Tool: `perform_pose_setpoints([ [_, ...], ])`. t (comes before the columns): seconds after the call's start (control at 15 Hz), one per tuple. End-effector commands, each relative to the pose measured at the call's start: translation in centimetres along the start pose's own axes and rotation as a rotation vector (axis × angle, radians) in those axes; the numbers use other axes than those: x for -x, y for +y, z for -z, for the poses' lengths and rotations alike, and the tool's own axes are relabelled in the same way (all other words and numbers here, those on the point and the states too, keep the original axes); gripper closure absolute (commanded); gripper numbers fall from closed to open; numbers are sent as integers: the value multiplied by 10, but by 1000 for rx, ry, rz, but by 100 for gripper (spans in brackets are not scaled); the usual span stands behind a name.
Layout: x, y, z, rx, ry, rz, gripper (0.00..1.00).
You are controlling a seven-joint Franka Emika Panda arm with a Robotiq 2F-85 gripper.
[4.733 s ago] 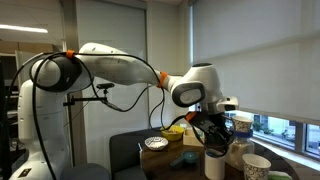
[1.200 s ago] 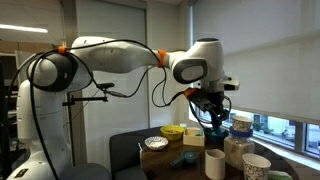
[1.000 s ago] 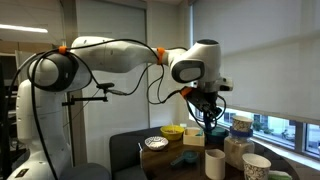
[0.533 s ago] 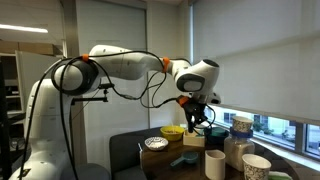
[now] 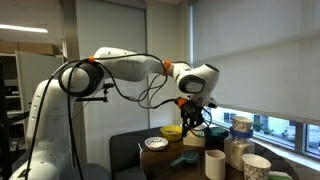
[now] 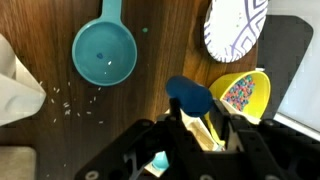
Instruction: Remove the blue block from the white jug and put it on the table
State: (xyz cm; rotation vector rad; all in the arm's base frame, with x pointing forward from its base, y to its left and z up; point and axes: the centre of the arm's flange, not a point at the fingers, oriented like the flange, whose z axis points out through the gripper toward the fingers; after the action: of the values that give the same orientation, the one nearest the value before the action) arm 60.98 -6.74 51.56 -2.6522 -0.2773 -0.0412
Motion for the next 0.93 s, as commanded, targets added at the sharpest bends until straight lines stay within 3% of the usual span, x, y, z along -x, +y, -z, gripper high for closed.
perform_pose_setpoints([
  [0.0,-20,2,-18,89,-131,-75,90],
  [0.13,-37,-5,-27,219,-119,-114,90],
  [0.27,-55,-18,-37,282,-109,-105,90],
  [0.6,-82,-45,-54,325,-132,-77,90],
  [0.87,-85,-29,-72,307,-101,-116,90],
])
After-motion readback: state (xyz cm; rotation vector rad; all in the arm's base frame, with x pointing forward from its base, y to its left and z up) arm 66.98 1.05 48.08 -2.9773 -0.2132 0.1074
